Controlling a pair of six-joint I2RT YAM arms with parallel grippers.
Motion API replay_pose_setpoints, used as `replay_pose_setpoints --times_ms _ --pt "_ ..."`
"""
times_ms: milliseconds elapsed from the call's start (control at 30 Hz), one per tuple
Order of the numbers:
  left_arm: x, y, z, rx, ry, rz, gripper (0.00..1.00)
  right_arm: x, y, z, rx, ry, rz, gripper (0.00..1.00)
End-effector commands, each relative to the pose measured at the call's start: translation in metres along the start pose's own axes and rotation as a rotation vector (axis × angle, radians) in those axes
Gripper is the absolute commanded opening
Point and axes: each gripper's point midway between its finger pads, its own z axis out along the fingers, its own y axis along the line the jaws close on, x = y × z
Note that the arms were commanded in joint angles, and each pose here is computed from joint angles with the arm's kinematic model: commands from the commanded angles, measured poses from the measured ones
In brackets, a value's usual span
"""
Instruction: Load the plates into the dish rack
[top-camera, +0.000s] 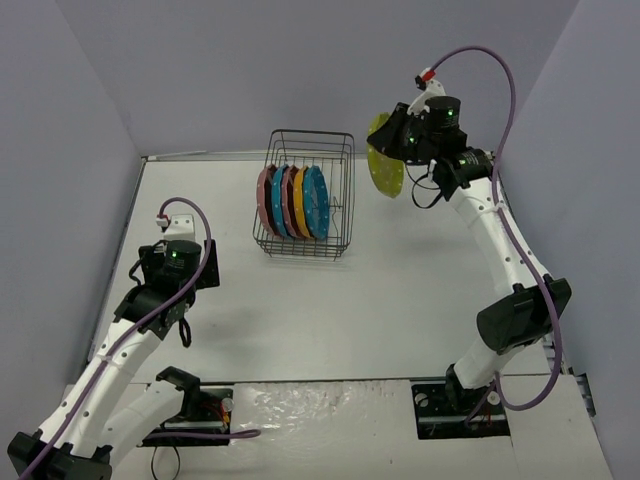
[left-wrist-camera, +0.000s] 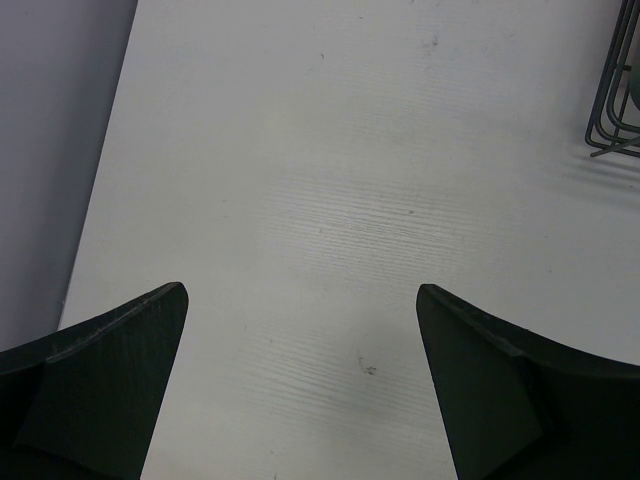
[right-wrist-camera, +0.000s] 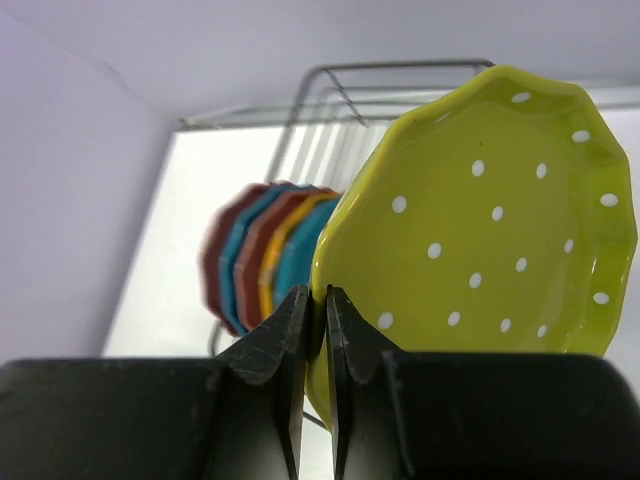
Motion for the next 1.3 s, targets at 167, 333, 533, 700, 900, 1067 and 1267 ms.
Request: replay_pose_setpoints --times_ms 167,333,533,700,900,1067,1267 --pt "-0.024 0.003 -0.004 -0.010 -0.087 -0.026 0.97 -0.083 0.148 -0.013 -0.566 -0.370 0.122 0.00" --pt "-0.025 0.003 -0.006 -0.002 -0.102 -0.033 0.97 -0.072 0.150 0.000 -0.619 -0.379 0.187 0.00" --pt "-0.028 0.003 -0.009 0.012 -0.119 -0.040 0.97 -0.054 0.138 0.017 -0.604 -0.357 0.223 0.00" --pt "-0.028 0.002 -0.010 0.021 -0.125 -0.043 0.97 -0.032 0.123 0.031 -0.571 -0.325 0.237 0.00" --pt "-0.028 0.001 -0.009 0.025 -0.121 -0.039 0.97 -0.006 0.103 0.045 -0.527 -0.292 0.257 0.00" --pt "-0.027 0.001 -0.009 0.023 -0.118 -0.037 0.97 0.010 0.087 0.054 -0.504 -0.274 0.281 0.00" --pt "-0.027 0.001 -0.009 0.022 -0.119 -0.038 0.97 0.035 0.069 0.060 -0.452 -0.242 0.289 0.00"
